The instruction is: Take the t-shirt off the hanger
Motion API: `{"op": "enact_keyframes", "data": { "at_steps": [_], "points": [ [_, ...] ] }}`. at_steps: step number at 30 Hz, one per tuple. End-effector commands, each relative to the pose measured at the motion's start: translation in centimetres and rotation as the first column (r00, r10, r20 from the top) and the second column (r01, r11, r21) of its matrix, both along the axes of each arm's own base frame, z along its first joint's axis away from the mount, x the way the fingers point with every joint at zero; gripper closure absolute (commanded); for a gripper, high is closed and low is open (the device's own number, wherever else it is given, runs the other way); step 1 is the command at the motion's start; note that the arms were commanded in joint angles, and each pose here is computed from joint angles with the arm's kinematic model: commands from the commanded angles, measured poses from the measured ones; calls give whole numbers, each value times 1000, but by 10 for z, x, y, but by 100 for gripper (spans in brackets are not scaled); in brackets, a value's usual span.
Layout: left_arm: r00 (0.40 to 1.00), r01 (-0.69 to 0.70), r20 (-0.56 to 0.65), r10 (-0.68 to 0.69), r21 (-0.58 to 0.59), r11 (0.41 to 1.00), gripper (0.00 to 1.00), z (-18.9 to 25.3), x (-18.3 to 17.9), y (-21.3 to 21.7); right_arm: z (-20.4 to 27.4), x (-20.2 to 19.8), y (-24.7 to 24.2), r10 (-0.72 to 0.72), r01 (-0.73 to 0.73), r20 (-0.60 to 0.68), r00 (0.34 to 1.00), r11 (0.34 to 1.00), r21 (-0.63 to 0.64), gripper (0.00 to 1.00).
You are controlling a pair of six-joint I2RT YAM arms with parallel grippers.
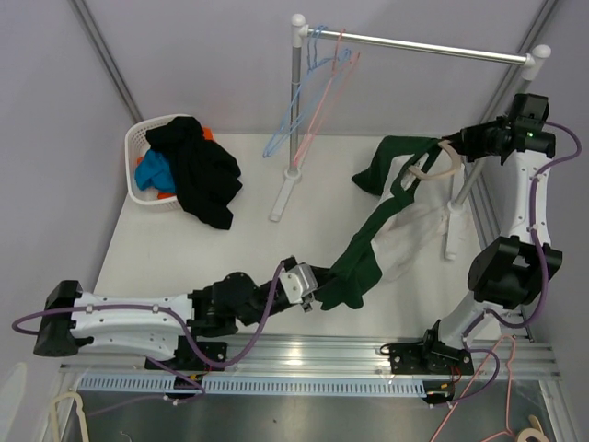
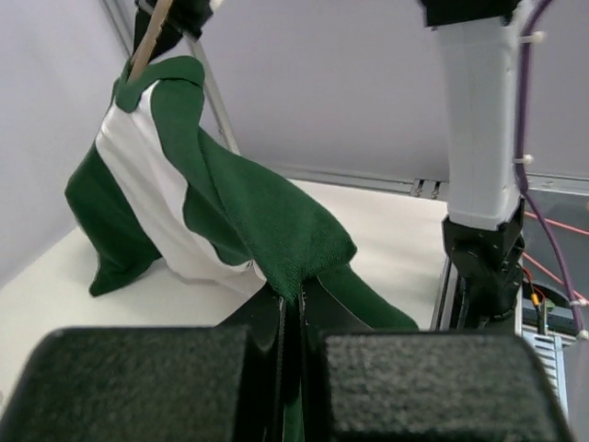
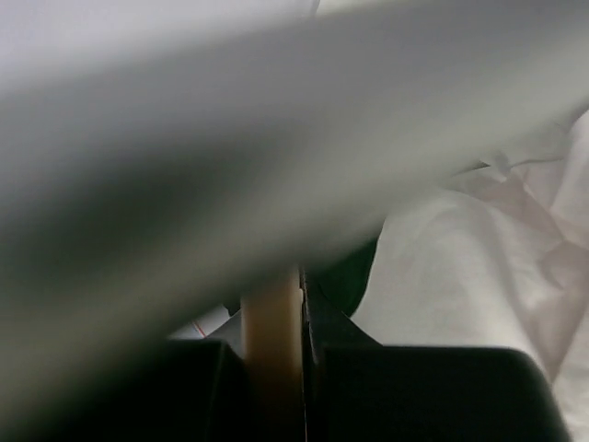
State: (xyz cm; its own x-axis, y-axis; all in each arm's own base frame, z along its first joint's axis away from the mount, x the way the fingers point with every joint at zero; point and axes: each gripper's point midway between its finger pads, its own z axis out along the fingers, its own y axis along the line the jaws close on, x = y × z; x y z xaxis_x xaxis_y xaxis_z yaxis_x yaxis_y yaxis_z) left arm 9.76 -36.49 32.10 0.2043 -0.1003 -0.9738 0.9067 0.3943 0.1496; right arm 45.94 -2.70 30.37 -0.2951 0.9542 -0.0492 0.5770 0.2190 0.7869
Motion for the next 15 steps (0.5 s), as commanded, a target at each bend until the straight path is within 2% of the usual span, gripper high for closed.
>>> {"op": "enact_keyframes", "data": {
  "at_steps": [1, 2, 3, 4, 5, 6, 7, 8, 9, 11, 12, 13, 15],
  "points": [
    [994, -70, -90, 64, -68, 995, 99, 31, 26, -8, 71, -6, 11, 30, 1, 209, 977, 990, -144, 100],
    [987, -88, -136, 81, -47, 995, 99, 40, 35, -13, 77, -13, 15, 34, 6, 221, 975, 984, -180, 100],
    [968, -148, -202, 149, 21, 989, 99, 17, 62, -18, 97, -29, 22, 68, 2, 270, 960, 968, -253, 100],
    [935, -143, -323, 146, 34, 989, 99, 4, 71, -25, 104, -35, 35, 92, 7, 290, 953, 947, -323, 100],
    [913, -139, -379, 153, 64, 988, 99, 16, 80, -29, 113, -44, 42, 111, 10, 307, 945, 929, -369, 100],
    [869, -159, -445, 214, 158, 975, 99, -17, 106, -37, 129, -62, 50, 160, 8, 341, 926, 897, -442, 100],
    [829, -139, -511, 227, 206, 969, 99, -33, 110, -43, 133, -70, 57, 185, 4, 345, 920, 877, -481, 100],
    [808, -164, -530, 257, 215, 963, 99, -11, 126, -46, 131, -78, 73, 218, -11, 338, 916, 854, -520, 100],
    [770, -160, -558, 309, 300, 941, 99, -44, 138, -58, 139, -92, 78, 258, -17, 354, 899, 828, -561, 100],
    [741, -189, -577, 343, 311, 931, 99, -32, 158, -65, 127, -101, 85, 296, -40, 328, 897, 794, -607, 100],
    [712, -195, -605, 355, 316, 929, 99, -39, 165, -69, 124, -106, 86, 320, -49, 327, 889, 778, -626, 100],
    [693, -194, -623, 362, 322, 926, 99, -48, 175, -76, 135, -115, 84, 343, -22, 366, 865, 755, -655, 100],
    [640, -198, -682, 353, 298, 934, 99, -50, 194, -78, 126, -116, 73, 318, 27, 368, 873, 724, -689, 100]
  ]
}}
